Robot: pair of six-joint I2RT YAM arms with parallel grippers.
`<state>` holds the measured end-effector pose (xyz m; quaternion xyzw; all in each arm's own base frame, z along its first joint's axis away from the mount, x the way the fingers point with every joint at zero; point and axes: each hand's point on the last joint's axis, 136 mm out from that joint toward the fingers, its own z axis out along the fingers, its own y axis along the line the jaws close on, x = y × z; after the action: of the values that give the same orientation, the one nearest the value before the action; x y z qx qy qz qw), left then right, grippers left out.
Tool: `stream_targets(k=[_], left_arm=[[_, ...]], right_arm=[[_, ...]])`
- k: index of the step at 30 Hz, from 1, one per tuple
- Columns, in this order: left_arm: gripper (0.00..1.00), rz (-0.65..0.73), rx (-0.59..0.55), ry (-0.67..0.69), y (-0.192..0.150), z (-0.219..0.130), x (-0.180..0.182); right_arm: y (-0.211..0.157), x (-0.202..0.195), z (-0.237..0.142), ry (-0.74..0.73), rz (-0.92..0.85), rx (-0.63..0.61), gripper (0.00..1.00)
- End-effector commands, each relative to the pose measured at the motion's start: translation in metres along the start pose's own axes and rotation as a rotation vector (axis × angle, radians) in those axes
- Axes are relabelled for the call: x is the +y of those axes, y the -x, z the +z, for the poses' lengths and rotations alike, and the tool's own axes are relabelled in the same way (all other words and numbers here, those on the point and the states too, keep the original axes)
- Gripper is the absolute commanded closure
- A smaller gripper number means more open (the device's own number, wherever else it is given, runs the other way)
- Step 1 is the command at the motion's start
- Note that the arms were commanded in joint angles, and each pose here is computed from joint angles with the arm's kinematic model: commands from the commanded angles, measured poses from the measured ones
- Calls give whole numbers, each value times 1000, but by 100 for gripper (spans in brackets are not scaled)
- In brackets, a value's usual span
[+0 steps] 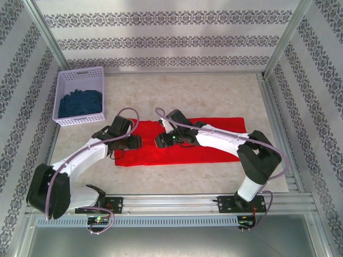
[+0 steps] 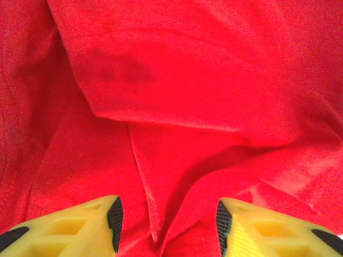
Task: Fold the inside-out t-shirt
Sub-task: Smooth out the T-shirt at the center of the table.
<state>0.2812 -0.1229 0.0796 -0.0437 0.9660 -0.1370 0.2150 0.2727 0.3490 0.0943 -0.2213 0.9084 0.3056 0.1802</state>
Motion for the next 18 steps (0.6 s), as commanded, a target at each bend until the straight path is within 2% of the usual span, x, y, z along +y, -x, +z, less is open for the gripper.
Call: stream_targets(k=[1,3,8,12,18], left_arm=[[49,-106,-25,56,24,7,22],[49,-149,-26,43,40,17,29],[49,-157,0,62,64,40,36],[50,-168,-18,10,82,49,29],[58,-152,-23,36,108,64,37]], right_arm=[[8,-8,13,-30,37,-14,60],[5,-7,20,-12,56,-1,61],[-6,-18,29,-36,75,32,63],[-3,-30,27,-47,99,17,63],[15,-45,15,-15,139,-24,62]])
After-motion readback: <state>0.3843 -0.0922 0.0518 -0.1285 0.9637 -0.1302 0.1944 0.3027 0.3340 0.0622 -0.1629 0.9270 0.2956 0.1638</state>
